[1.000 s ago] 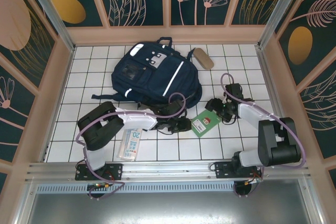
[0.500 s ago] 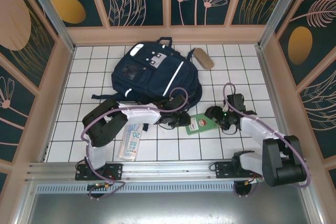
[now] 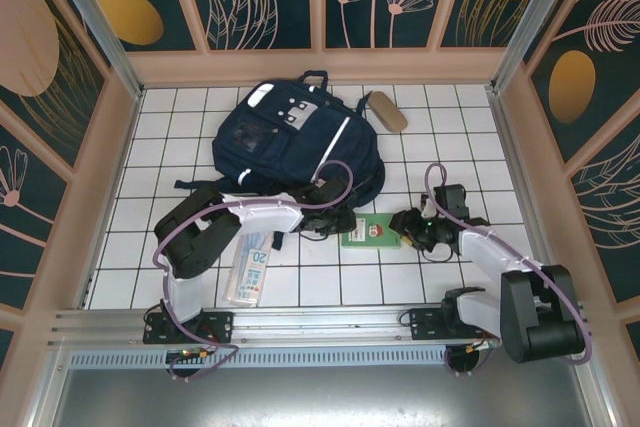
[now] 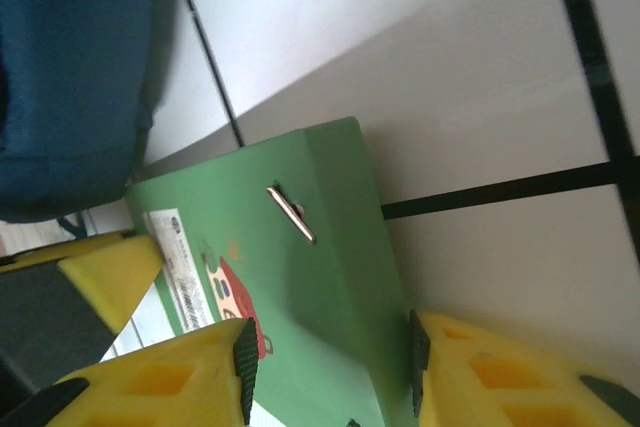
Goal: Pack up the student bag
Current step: Rotate the loose stationery at the center of the table, then pick up the loose stationery at the center of the table.
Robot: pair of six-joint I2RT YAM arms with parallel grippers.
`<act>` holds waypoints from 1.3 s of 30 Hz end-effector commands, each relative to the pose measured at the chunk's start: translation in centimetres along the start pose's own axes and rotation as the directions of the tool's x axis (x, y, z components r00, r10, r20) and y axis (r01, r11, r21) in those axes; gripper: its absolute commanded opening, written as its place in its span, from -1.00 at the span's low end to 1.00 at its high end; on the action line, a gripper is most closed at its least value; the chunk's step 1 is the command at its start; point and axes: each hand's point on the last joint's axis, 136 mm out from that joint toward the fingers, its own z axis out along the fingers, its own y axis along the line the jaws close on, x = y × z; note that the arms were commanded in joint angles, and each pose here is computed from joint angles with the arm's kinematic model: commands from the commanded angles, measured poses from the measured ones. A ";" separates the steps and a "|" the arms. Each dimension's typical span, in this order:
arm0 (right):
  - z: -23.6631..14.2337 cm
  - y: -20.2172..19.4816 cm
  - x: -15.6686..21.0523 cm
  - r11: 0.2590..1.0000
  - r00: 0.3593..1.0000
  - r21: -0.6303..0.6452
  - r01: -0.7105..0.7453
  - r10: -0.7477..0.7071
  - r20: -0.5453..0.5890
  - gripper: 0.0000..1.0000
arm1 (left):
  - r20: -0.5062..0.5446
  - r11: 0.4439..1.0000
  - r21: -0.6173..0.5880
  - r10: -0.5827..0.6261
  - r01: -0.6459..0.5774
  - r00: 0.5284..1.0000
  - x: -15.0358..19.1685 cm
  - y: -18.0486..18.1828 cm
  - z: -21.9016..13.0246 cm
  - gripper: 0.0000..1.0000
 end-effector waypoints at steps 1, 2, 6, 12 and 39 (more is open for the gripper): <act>-1.4 6.3 1.9 0.948 0.986 -0.299 0.106 -0.139 -0.092 -0.15 | -0.113 0.999 0.001 0.035 -0.035 0.993 3.6 0.7 1.6 -0.44; -1.5 6.6 2.0 0.943 0.985 -0.313 0.114 -0.149 -0.091 -0.16 | -0.113 0.999 -0.001 0.036 -0.036 0.993 3.6 0.8 1.7 -0.44; -1.6 6.5 2.0 0.944 0.985 -0.308 0.122 -0.154 -0.083 -0.16 | -0.111 0.999 0.002 0.039 -0.039 0.993 3.5 0.8 1.7 -0.45; -2.0 7.7 2.3 0.916 0.978 -0.377 0.141 -0.188 -0.092 -0.23 | -0.116 0.999 0.008 0.044 -0.044 0.992 3.7 0.8 1.8 -0.43; -2.4 10.1 2.4 0.851 0.955 -0.475 0.224 -0.288 -0.066 -0.24 | -0.130 0.996 0.050 0.079 -0.074 0.988 3.9 0.1 1.8 -0.41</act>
